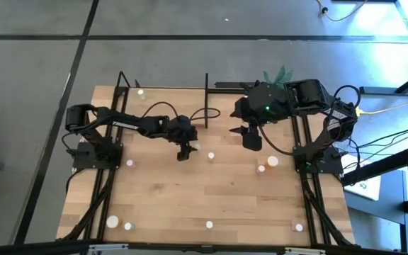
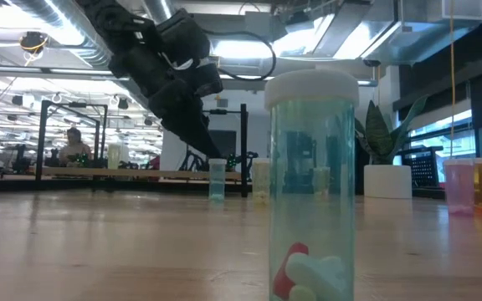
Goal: Pick and place medicine bottles onto shelf by color
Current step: Put the top green pill bottle on the shelf
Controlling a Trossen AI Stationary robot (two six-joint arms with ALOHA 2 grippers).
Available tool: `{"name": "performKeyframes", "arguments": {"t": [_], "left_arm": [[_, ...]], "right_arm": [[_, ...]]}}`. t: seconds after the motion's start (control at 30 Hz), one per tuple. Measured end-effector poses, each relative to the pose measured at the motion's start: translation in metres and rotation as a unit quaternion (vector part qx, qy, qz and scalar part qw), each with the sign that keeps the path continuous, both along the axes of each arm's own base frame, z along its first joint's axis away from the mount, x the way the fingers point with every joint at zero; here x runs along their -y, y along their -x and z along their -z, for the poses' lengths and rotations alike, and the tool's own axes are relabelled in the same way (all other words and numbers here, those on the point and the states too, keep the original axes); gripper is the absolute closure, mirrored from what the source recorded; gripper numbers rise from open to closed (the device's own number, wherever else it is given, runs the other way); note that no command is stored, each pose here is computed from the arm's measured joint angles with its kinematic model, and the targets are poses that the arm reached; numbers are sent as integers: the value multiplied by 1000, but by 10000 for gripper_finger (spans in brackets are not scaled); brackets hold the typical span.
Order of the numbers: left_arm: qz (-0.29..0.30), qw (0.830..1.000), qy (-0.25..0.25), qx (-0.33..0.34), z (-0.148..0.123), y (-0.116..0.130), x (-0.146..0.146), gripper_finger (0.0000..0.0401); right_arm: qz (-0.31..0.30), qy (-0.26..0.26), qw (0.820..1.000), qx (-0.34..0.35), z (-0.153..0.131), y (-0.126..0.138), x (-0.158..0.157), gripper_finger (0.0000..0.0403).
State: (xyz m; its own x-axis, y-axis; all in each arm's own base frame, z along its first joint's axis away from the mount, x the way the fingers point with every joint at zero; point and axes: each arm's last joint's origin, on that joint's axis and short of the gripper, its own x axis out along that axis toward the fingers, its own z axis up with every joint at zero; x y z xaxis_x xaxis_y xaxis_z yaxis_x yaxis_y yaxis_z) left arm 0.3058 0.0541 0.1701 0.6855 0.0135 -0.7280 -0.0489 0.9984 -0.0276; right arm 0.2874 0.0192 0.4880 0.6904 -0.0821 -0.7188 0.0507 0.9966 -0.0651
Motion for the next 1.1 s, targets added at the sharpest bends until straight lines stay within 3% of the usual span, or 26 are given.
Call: {"name": "performKeyframes", "arguments": {"t": [1.1], "left_arm": [[-18,999,21,-20,13,-3,0,167]], "right_arm": [[-11,12,1000,-4,0,0,0,166]]}}
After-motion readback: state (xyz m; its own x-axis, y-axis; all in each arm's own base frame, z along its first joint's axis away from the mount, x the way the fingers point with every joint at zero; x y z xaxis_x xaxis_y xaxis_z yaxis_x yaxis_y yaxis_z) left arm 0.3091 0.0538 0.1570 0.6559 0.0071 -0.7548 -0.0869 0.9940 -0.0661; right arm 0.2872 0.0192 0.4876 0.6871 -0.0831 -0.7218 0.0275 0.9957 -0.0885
